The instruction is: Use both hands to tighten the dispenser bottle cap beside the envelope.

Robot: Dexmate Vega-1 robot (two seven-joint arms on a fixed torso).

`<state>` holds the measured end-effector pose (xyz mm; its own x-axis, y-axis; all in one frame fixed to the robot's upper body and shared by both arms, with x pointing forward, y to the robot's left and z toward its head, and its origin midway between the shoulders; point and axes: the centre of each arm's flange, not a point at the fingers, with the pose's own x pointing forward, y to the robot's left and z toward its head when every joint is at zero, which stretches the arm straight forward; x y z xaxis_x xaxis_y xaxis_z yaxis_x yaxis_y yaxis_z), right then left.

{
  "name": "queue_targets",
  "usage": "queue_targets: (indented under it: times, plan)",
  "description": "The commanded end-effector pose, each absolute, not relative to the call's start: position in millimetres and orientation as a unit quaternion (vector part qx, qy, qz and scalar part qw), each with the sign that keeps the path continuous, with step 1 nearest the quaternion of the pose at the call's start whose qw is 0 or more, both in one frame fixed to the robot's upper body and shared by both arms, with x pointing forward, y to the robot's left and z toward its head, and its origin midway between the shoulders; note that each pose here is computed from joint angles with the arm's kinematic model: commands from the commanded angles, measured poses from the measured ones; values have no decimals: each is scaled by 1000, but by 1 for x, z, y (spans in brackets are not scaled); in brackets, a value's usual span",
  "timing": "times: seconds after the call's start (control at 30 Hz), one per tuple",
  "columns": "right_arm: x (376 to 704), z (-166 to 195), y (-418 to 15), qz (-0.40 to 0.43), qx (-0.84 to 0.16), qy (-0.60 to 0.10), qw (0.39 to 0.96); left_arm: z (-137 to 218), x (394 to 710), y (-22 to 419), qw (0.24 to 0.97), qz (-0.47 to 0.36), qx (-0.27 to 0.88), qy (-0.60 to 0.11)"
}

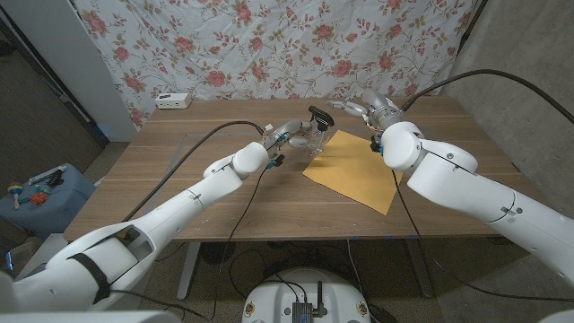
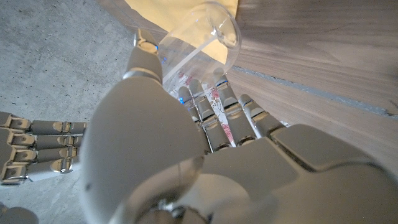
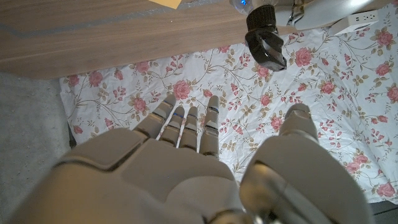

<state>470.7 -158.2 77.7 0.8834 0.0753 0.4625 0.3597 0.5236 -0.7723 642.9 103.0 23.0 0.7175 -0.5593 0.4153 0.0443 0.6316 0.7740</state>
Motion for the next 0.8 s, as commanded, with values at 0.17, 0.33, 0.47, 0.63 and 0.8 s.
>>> queue_targets:
  times: [0.17, 0.33, 0.47, 0.63, 0.8]
  plan:
    - [476, 89, -135, -111, -551, -195, 803, 26, 651, 98, 836, -182, 396, -333]
    - [477, 90, -129, -129, -566, -191, 792, 27, 654, 98, 836, -181, 395, -334]
    - [480, 92, -125, -130, -578, -192, 783, 28, 656, 98, 836, -183, 395, -334]
    - [485, 94, -119, -130, -594, -192, 770, 27, 658, 97, 835, -184, 395, -334]
    - [488, 98, -117, -134, -604, -185, 763, 27, 660, 95, 836, -185, 393, -335]
